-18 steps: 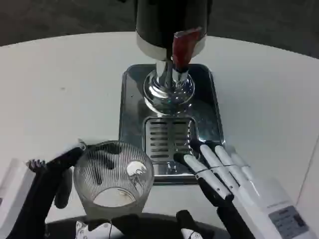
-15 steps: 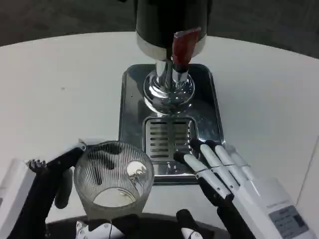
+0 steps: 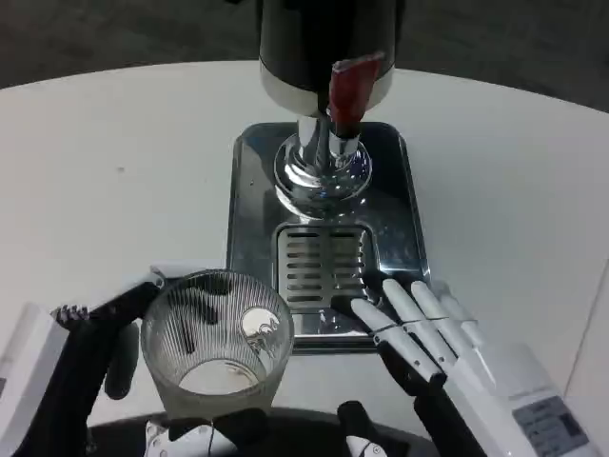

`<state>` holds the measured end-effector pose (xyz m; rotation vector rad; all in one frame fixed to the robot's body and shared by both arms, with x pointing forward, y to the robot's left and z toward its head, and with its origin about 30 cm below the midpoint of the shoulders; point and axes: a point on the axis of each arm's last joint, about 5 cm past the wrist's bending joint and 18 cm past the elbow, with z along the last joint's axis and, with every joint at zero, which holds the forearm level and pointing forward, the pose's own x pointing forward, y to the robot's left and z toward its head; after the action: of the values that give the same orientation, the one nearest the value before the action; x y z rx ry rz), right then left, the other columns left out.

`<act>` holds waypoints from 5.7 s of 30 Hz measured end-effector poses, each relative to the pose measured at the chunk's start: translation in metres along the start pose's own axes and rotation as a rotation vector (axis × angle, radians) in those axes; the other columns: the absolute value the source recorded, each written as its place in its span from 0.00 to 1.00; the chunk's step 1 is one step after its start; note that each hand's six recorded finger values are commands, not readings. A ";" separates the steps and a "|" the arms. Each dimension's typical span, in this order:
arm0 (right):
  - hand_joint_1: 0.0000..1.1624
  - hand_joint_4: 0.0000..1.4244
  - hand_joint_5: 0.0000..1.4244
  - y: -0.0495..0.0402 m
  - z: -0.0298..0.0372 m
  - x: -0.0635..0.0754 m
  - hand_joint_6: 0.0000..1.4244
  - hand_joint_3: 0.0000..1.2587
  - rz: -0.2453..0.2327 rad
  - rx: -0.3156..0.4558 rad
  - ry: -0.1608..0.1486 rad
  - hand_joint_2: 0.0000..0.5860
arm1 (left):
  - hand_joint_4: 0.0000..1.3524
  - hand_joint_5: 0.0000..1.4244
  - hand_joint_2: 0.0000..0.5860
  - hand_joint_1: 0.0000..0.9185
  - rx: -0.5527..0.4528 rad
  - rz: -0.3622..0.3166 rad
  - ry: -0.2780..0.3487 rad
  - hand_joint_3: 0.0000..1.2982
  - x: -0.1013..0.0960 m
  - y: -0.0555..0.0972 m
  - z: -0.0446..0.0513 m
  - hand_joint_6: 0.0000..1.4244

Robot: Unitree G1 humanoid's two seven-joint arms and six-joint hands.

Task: Grasp the cup under the faucet to collect the drink, then remove the cup.

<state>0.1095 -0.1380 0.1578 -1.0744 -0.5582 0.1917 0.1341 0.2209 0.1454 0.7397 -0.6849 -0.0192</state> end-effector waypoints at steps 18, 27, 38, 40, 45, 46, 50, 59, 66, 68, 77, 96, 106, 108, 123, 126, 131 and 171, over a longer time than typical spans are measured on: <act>0.25 0.02 0.01 -0.0054 0.0049 -0.002 0.01 0.12 -0.008 0.013 0.039 0.87 | 0.80 0.85 0.33 0.60 0.032 0.100 0.089 0.76 0.041 -0.016 -0.0391 0.94; 0.27 0.02 0.02 -0.0095 0.0063 -0.008 0.01 0.12 -0.025 0.000 0.085 0.88 | 0.80 0.86 0.33 0.60 0.088 0.073 0.083 0.76 0.079 -0.041 -0.0635 0.94; 0.28 0.03 0.02 -0.0106 0.0119 -0.012 0.01 0.12 -0.068 0.013 0.132 0.88 | 0.80 0.86 0.32 0.60 0.123 0.053 0.013 0.76 0.127 -0.068 -0.0705 0.94; 0.28 0.03 0.03 -0.0102 0.0125 -0.013 0.01 0.12 -0.067 0.018 0.140 0.88 | 0.80 0.86 0.32 0.60 0.127 0.046 0.010 0.76 0.135 -0.071 -0.0717 0.94; 0.29 0.04 0.03 -0.0108 0.0115 -0.018 0.02 0.13 -0.055 0.013 0.170 0.88 | 0.81 0.86 0.32 0.60 0.150 0.028 -0.002 0.76 0.144 -0.079 -0.0729 0.94; 0.29 0.04 0.03 -0.0111 0.0112 -0.018 0.02 0.13 -0.055 0.010 0.173 0.88 | 0.81 0.86 0.32 0.60 0.155 0.021 -0.005 0.76 0.144 -0.080 -0.0728 0.94; 0.29 0.04 0.04 -0.0122 0.0103 -0.021 0.03 0.13 -0.053 0.006 0.185 0.88 | 0.81 0.86 0.32 0.60 0.138 0.014 0.001 0.76 0.150 -0.094 -0.0687 0.94; 0.29 0.05 0.05 -0.0136 0.0100 -0.023 0.04 0.13 -0.053 0.015 0.193 0.88 | 0.81 0.86 0.32 0.61 0.140 0.011 -0.009 0.76 0.166 -0.110 -0.0591 0.94; 0.30 0.06 0.07 -0.0156 0.0095 -0.025 0.07 0.14 -0.059 0.020 0.197 0.88 | 0.80 0.85 0.30 0.62 0.139 0.010 -0.015 0.75 0.165 -0.114 -0.0576 0.94; 0.30 0.06 0.07 -0.0157 0.0096 -0.025 0.07 0.14 -0.056 0.023 0.193 0.88 | 0.73 0.79 0.27 0.61 0.137 0.017 -0.006 0.71 0.163 -0.113 -0.0592 0.88; 0.30 0.07 0.09 -0.0161 0.0096 -0.025 0.11 0.14 -0.053 0.034 0.177 0.88 | 0.29 0.45 0.18 0.42 0.179 0.024 0.027 0.29 0.155 -0.103 -0.0699 0.41; 0.30 0.07 0.11 -0.0147 0.0117 -0.023 0.16 0.15 -0.041 0.054 0.179 0.88 | 0.07 0.29 0.05 0.13 0.164 -0.072 0.046 0.06 0.143 -0.105 -0.0728 0.19; 0.30 0.07 0.12 -0.0143 0.0120 -0.023 0.16 0.15 -0.039 0.058 0.179 0.88 | 0.00 0.12 0.19 0.00 -0.047 0.137 0.065 0.00 0.123 -0.078 -0.0705 0.05; 0.30 0.07 0.12 -0.0141 0.0122 -0.023 0.17 0.15 -0.038 0.061 0.178 0.88 | 0.00 0.06 0.22 0.00 -0.106 0.167 0.068 0.00 0.119 -0.067 -0.0682 0.02; 0.30 0.07 0.12 -0.0155 0.0105 -0.018 0.17 0.16 -0.052 0.059 0.180 0.88 | 0.00 0.02 0.26 0.00 -0.646 -0.006 -0.216 0.00 0.143 0.034 -0.0188 0.02; 0.30 0.07 0.12 -0.0155 0.0105 -0.018 0.18 0.16 -0.052 0.062 0.186 0.88 | 0.00 0.02 0.27 0.00 -0.640 -0.142 -0.228 0.00 0.152 0.048 -0.0129 0.03; 0.30 0.07 0.12 -0.0171 0.0107 -0.020 0.18 0.16 -0.052 0.071 0.198 0.88 | 0.00 0.01 0.27 0.00 -0.642 -0.274 -0.306 0.00 0.172 0.065 0.0008 0.03; 0.30 0.06 0.12 -0.0227 0.0115 -0.023 0.21 0.16 -0.068 0.084 0.236 0.88 | 0.00 0.05 0.21 0.00 -0.192 -0.596 -0.370 0.00 0.209 0.050 0.0272 0.04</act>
<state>0.0817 -0.1492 0.1741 -0.9788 -0.3709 0.0274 0.2711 0.1899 0.3101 0.7383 -0.7770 -0.7721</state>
